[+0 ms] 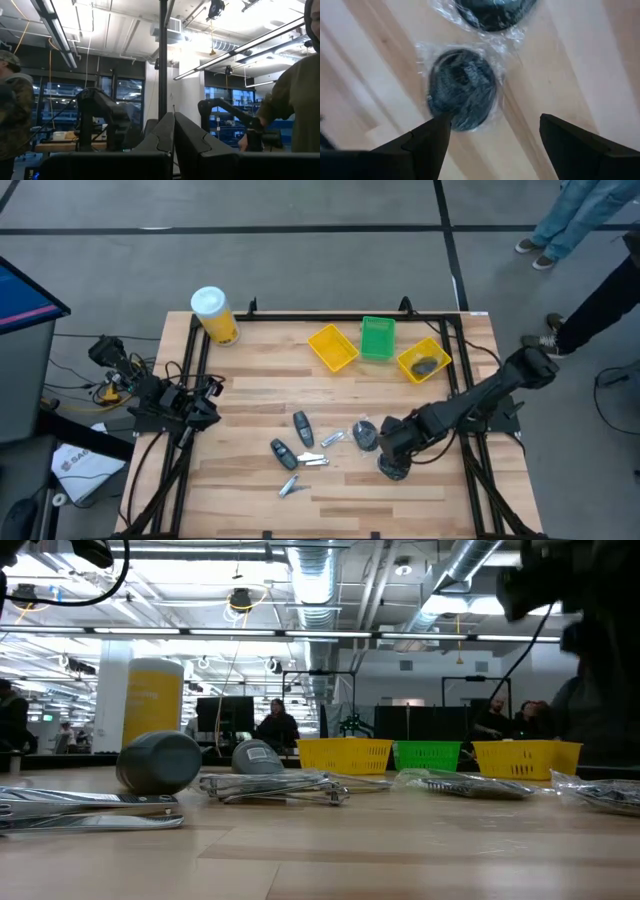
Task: Pick & Place Travel size toiletries
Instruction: Put the black hairbrush into the right yellow basket
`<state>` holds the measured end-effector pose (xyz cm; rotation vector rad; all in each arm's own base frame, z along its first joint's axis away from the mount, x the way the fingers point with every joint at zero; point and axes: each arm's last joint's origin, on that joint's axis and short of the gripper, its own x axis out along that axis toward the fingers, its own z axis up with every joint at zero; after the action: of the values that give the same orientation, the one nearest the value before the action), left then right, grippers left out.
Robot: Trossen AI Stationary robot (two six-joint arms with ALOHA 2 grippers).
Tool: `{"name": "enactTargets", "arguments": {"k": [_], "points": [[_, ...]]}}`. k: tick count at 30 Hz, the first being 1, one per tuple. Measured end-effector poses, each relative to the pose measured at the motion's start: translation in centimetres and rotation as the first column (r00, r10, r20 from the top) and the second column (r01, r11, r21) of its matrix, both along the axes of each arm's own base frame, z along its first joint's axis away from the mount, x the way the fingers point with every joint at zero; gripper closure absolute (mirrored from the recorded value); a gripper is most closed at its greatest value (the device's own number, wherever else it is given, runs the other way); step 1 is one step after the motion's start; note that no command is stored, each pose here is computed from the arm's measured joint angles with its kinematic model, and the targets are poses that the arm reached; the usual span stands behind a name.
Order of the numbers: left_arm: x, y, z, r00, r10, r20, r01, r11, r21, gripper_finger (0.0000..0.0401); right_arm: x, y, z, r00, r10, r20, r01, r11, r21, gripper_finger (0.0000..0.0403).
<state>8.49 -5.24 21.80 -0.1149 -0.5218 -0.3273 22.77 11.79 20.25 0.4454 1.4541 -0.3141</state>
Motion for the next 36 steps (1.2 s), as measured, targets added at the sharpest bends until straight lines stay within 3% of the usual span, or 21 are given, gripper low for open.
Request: {"name": "enactTargets", "arguments": {"k": [9, 21, 27, 36], "points": [[0.1, -0.1, -0.1, 1.0, -0.009, -0.011, 0.01, 1.0, 0.014, 0.0401, -1.3, -0.7, -4.7, 1.0, -0.001, 0.024, 0.001, 1.0, 0.013, 0.0112], [0.2, -0.2, -0.2, 1.0, -0.016, -0.014, 0.016, 0.999, 0.029, 0.0401, -1.7, -0.9, -6.9, 0.994, -0.02, 0.111, 0.012, 0.997, 0.075, 0.0118], [0.2, -0.2, -0.2, 1.0, -0.015, -0.013, 0.016, 0.999, 0.031, 0.0401, -2.1, -1.3, -7.4, 0.995, -0.025, 0.095, 0.019, 0.998, 0.068, 0.0146], [0.2, -0.2, -0.2, 1.0, -0.017, -0.014, 0.017, 0.999, 0.033, 0.0401, -2.2, -1.5, -7.6, 0.996, -0.031, 0.086, 0.027, 0.998, 0.054, 0.0224]]}}
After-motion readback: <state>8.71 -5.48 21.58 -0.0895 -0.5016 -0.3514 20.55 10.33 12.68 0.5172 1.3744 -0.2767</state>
